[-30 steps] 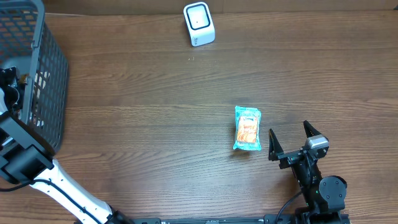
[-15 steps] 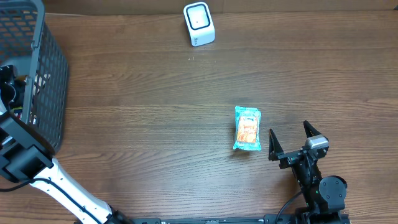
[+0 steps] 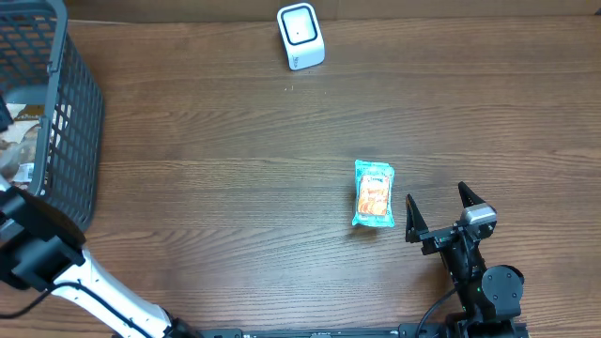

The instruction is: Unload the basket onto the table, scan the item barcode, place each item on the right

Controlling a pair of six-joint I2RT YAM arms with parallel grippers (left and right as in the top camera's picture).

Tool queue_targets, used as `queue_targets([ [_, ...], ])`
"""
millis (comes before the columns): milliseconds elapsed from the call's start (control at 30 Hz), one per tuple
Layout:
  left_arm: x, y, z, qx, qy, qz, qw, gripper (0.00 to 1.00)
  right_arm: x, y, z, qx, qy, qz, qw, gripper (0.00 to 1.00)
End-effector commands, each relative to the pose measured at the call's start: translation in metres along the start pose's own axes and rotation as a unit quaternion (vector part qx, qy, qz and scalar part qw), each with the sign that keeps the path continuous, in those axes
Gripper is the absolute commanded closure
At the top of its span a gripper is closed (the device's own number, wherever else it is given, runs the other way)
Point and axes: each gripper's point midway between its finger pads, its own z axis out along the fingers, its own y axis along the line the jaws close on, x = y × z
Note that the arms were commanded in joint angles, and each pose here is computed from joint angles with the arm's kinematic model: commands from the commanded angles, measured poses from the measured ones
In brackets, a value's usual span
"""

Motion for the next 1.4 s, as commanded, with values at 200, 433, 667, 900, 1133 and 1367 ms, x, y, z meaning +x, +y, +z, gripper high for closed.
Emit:
queue_targets([
  [200, -0.015, -0.021, -0.033, 0.017, -0.027, -0.019, 0.999, 0.96, 0.003, -0.002, 0.000, 0.006, 0.000, -0.002, 1.000, 0.00],
  [433, -0.040, -0.030, -0.133, 0.014, -0.120, -0.061, 0.991, 0.96, 0.003, -0.002, 0.000, 0.006, 0.000, -0.002, 1.000, 0.00],
  [667, -0.025, -0.064, -0.248, 0.091, -0.185, -0.092, 0.974, 0.96, 0.003, -0.002, 0.000, 0.006, 0.000, -0.001, 1.000, 0.00],
  [900, 0.016, -0.141, -0.310, 0.307, -0.145, -0.080, 0.937, 0.96, 0.003, -0.002, 0.000, 0.006, 0.000, -0.002, 1.000, 0.00],
  [1133, 0.066, -0.173, -0.297, 0.346, -0.018, -0.091, 0.933, 0.96, 0.003, -0.002, 0.000, 0.006, 0.000, -0.002, 1.000, 0.00],
  [1367, 0.114, -0.224, -0.272, 0.342, 0.087, -0.023, 0.936, 0.96, 0.003, -0.002, 0.000, 0.006, 0.000, -0.002, 1.000, 0.00],
])
